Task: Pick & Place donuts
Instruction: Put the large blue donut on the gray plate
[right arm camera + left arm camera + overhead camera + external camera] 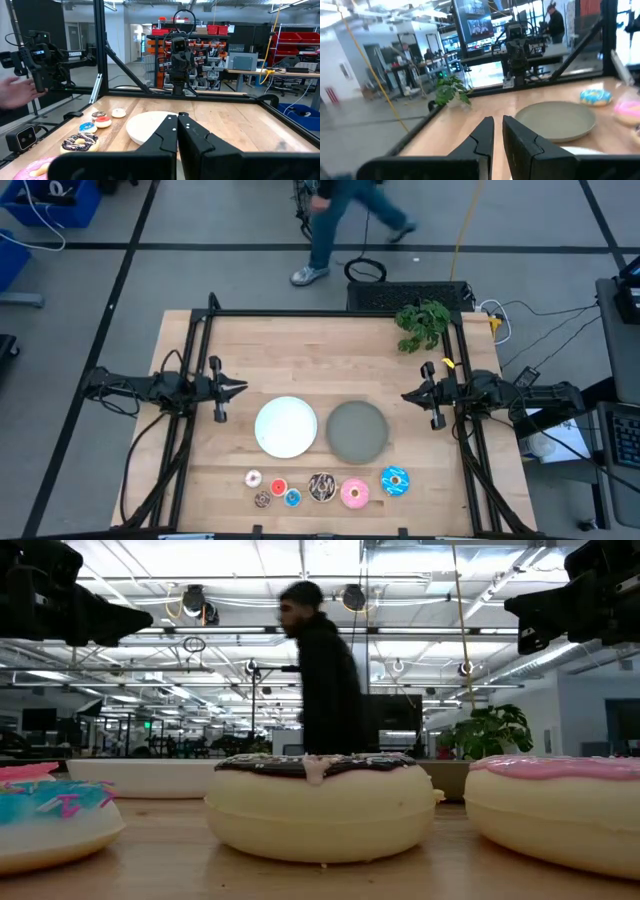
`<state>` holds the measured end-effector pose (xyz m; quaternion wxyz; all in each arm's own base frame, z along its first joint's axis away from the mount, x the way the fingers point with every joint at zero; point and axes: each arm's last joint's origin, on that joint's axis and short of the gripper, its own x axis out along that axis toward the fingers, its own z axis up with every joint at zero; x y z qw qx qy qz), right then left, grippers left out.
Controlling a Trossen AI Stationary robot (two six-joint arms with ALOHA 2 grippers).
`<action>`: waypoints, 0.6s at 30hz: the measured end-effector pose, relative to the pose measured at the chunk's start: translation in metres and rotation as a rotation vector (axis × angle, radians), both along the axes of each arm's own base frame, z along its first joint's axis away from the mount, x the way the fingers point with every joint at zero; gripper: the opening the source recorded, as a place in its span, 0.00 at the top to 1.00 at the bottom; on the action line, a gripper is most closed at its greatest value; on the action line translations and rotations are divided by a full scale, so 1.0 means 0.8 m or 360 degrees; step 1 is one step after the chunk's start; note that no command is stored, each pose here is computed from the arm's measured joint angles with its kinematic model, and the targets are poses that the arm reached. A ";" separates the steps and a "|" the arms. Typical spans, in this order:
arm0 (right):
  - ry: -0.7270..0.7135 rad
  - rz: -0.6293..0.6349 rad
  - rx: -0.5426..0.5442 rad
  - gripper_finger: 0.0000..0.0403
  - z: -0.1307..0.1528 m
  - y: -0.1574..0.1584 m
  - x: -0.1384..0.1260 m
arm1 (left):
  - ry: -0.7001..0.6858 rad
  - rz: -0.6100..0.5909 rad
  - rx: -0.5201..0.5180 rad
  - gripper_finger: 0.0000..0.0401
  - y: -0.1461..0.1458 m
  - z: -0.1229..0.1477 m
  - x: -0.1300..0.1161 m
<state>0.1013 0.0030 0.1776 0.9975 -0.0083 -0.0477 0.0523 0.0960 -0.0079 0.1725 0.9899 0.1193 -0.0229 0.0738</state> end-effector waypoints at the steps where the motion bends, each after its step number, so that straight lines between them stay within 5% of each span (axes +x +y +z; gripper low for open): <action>1: 0.0000 -0.0001 0.0000 1.00 0.000 0.000 0.000 | 0.0003 0.0002 0.0026 0.88 0.000 0.000 0.000; 8: -0.0007 0.0000 0.0004 1.00 0.001 0.000 0.000 | -0.0023 0.0000 -0.0009 0.88 0.000 0.001 0.000; 18: -0.0055 0.0014 0.0124 1.00 0.005 0.000 -0.001 | -0.0281 -0.0059 -0.0509 0.88 0.000 0.016 -0.002</action>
